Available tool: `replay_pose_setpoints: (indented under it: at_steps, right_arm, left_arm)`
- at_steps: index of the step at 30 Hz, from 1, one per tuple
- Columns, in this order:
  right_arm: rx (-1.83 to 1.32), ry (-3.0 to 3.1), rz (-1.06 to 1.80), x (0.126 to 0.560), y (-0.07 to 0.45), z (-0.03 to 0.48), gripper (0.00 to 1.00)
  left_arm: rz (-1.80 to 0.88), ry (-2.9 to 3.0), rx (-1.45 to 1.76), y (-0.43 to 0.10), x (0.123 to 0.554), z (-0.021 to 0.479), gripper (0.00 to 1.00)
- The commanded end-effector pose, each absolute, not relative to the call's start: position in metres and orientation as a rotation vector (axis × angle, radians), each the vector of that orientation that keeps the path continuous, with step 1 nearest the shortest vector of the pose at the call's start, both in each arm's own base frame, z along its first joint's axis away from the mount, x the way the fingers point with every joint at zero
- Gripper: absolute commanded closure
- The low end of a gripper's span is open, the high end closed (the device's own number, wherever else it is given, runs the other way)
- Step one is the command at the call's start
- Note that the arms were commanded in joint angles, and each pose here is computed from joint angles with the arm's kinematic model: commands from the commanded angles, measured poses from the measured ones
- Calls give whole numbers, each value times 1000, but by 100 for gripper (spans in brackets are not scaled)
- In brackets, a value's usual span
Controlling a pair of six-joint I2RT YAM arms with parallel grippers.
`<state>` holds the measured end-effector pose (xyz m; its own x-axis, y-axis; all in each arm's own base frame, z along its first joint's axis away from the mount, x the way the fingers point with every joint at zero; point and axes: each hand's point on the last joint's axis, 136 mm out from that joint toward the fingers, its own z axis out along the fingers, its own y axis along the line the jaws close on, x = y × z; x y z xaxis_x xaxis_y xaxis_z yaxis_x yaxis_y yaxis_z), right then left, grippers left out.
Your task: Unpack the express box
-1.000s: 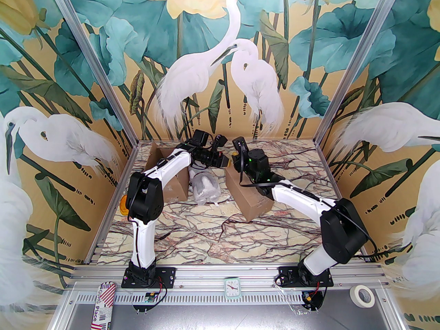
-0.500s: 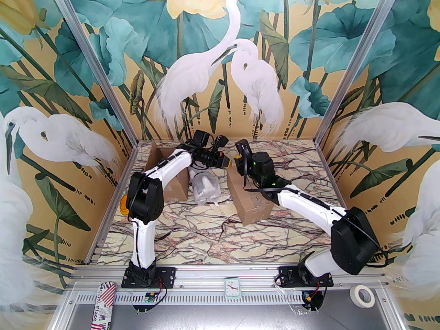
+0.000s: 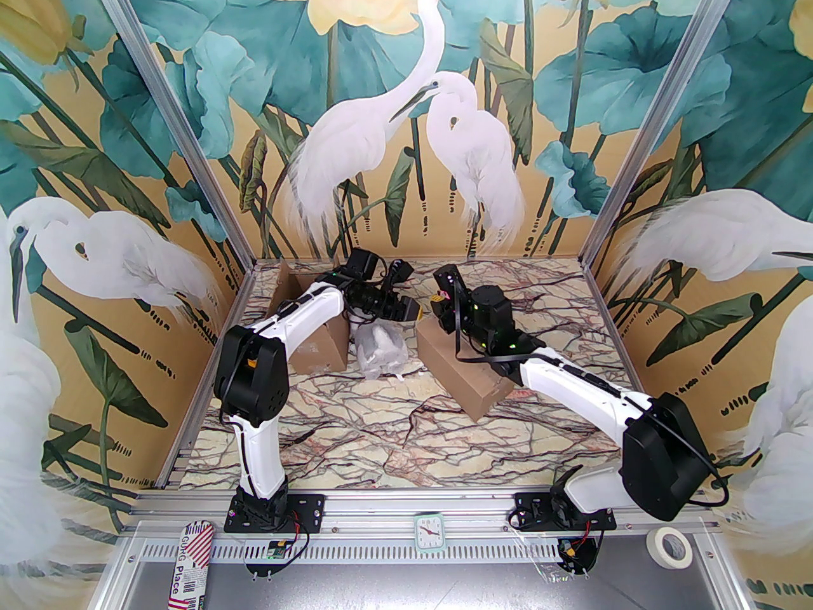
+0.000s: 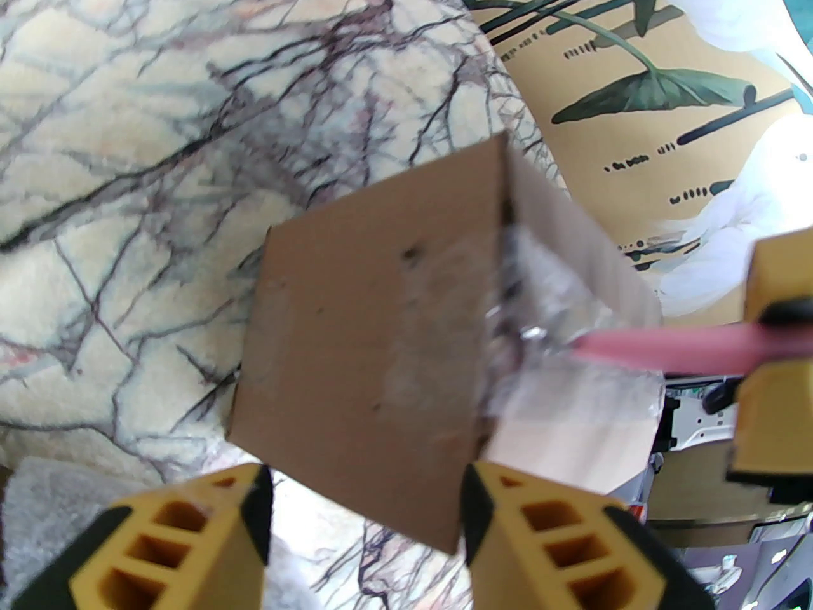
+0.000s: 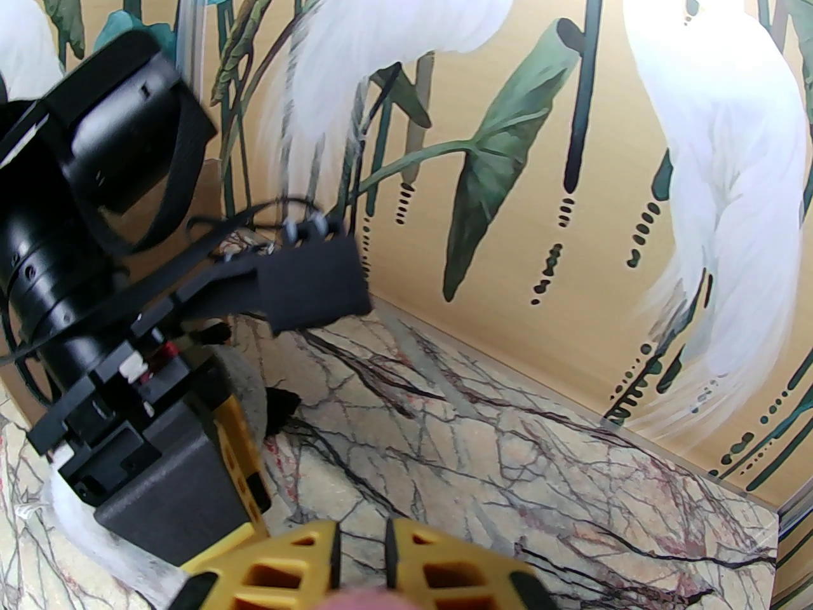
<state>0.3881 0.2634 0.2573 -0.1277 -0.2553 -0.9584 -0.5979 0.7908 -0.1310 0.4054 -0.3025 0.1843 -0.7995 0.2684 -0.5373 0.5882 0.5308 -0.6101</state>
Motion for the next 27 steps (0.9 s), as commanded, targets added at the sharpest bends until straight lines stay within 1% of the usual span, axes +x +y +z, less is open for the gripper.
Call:
replay_pose_setpoints:
  at_steps: [1, 4, 9, 15, 19, 23, 27]
  right_arm:
    - [-704, 1733, 378, 381, 269, 251, 100]
    - [-707, 1733, 372, 381, 268, 250, 100]
    - [-717, 1736, 366, 381, 268, 248, 100]
    - [-722, 1728, 367, 382, 269, 251, 100]
    - [-726, 1725, 353, 382, 267, 250, 100]
    - [-732, 1724, 328, 381, 264, 250, 100]
    - [-742, 1720, 310, 378, 261, 249, 100]
  left_arm:
    - [-1220, 2312, 792, -309, 397, 210, 41]
    - [-1287, 2309, 818, -316, 390, 209, 40]
    - [-1328, 2362, 883, -331, 376, 189, 39]
    - [-1322, 2418, 908, -342, 376, 167, 41]
    - [-1300, 2443, 893, -342, 381, 157, 50]
    - [-1285, 2476, 875, -339, 383, 147, 62]
    - [-1283, 2498, 847, -335, 387, 140, 71]
